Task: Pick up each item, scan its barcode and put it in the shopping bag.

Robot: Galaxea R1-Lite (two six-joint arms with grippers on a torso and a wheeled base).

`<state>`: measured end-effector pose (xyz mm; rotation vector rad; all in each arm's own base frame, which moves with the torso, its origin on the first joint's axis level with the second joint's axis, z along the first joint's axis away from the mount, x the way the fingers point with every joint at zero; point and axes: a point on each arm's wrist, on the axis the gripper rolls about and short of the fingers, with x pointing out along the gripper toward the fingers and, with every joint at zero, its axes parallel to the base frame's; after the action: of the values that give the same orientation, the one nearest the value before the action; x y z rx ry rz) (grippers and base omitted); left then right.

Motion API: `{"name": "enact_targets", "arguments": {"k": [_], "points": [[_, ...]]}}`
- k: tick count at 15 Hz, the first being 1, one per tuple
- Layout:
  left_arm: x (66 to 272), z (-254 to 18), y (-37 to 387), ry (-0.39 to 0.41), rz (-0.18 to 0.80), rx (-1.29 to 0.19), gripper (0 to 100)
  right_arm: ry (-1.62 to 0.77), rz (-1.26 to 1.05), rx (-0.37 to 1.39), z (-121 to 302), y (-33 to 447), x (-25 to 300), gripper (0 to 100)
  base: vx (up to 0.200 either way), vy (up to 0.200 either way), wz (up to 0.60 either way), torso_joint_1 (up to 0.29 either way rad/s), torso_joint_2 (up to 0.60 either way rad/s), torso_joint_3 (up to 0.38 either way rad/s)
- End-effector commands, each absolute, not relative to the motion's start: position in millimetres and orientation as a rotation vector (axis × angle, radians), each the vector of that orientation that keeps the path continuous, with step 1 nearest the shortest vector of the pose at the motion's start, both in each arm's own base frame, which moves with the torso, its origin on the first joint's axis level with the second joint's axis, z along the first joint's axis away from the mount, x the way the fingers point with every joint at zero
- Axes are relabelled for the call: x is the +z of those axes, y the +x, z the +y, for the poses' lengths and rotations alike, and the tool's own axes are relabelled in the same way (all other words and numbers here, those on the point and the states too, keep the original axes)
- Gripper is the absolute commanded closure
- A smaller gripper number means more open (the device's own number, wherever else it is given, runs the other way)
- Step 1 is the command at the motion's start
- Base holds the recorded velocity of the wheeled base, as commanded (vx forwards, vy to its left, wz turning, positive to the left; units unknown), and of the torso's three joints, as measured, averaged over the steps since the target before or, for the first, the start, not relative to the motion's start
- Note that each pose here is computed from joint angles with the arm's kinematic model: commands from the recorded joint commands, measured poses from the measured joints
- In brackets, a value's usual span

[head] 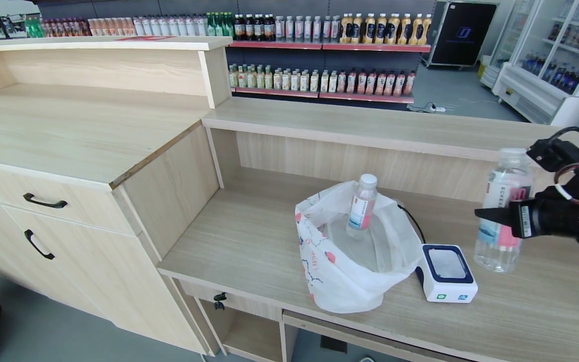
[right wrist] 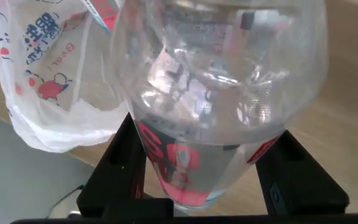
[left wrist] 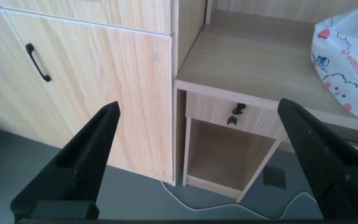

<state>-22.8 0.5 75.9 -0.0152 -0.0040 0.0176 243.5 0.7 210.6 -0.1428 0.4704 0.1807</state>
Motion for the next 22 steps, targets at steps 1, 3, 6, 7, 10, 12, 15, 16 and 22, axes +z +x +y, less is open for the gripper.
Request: {"name": "enact_targets", "arguments": {"k": [1, 3, 6, 7, 10, 12, 15, 16, 22], "points": [[76.0, 0.6, -22.8, -0.015, -0.005, 0.018, 0, -0.247, 0.303, 0.149, -5.8, 194.4, 235.1, 100, 0.0, 0.0, 0.6, 0.002, 0.0, -0.002], [76.0, 0.6, -22.8, -0.015, -0.005, 0.018, 0, -0.253, 0.288, 0.164, -2.8, 203.9, 229.9, 100, 0.0, 0.0, 0.6, -0.005, 0.0, 0.009], [76.0, 0.6, -22.8, -0.015, -0.005, 0.018, 0, -0.273, 0.188, 0.202, 7.8, 236.4, 200.2, 100, 0.0, 0.0, 0.4, 0.003, 0.0, 0.003], [76.0, 0.6, -22.8, -0.015, -0.005, 0.018, 0, -0.279, 0.159, 0.231, 15.3, 246.5, 185.3, 100, 0.0, 0.0, 0.0, 0.0, 0.0, 0.0], [76.0, 0.6, -22.8, -0.015, -0.005, 0.018, 0, -0.278, 0.19, 0.3, 32.0, 270.2, 152.2, 100, 0.0, 0.0, 0.0, 0.0, 0.0, 0.0], [76.0, 0.6, -22.8, -0.015, -0.005, 0.018, 0, -0.276, 0.259, 0.312, 34.0, 280.6, 127.4, 100, 0.0, 0.0, 0.0, 0.0, 0.0, 0.0], [76.0, 0.6, -22.8, -0.015, -0.005, 0.018, 0, -0.262, 0.313, 0.381, 42.3, 284.0, 109.6, 100, 0.0, 0.0, 0.0, 0.0, 0.0, 0.0], [76.0, 0.6, -22.8, -0.015, -0.005, 0.018, 0, -0.259, 0.307, 0.409, 45.1, 284.6, 106.8, 100, 0.0, 0.0, 0.0, 0.0, 0.0, 0.0], [76.0, 0.6, -22.8, -0.015, -0.005, 0.018, 0, -0.257, 0.238, 0.513, 65.9, 308.8, 81.2, 100, 0.0, 0.0, 0.0, 0.0, 0.0, 0.0]]}}
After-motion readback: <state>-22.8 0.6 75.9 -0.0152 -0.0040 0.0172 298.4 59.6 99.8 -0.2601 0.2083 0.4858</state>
